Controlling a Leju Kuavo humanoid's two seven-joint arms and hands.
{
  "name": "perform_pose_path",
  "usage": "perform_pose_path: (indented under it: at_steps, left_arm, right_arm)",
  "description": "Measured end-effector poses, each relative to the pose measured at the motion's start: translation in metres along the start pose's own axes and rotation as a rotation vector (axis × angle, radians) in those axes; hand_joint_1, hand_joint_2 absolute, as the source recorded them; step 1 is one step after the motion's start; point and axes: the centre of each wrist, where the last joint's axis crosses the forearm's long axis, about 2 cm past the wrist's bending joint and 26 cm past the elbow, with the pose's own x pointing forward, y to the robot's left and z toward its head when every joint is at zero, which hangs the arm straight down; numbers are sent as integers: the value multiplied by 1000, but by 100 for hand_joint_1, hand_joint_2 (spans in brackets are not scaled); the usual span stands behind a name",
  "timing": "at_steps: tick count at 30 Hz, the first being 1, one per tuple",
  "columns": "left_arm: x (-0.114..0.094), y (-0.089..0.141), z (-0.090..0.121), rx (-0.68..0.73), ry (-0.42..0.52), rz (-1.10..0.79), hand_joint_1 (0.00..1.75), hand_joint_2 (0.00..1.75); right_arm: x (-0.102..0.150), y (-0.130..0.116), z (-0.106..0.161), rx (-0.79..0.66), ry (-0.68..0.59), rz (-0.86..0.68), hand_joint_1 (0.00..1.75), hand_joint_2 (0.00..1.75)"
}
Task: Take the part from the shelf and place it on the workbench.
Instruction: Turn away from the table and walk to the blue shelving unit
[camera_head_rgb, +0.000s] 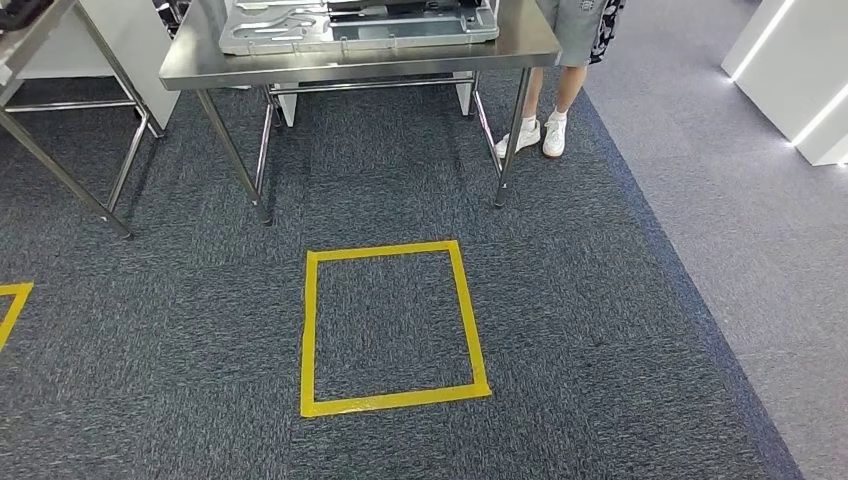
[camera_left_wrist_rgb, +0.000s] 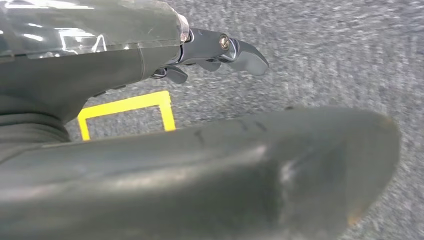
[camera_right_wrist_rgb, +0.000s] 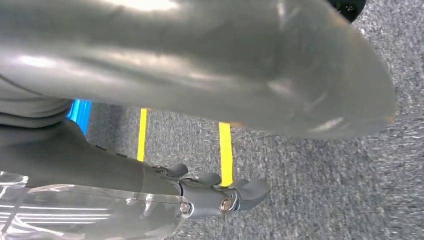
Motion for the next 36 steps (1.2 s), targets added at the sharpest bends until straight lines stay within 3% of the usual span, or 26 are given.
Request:
perform_pose_path:
  at_steps: [28,36]
  left_arm:
    - [1,-1,0,10,4,-5,0,0]
    - [2,0,-1,11,2,-5,0,0]
  right_arm:
    - [-4,1,0,3,35,2,0,0]
    - [-2,1,0,-1,70,143,0,0]
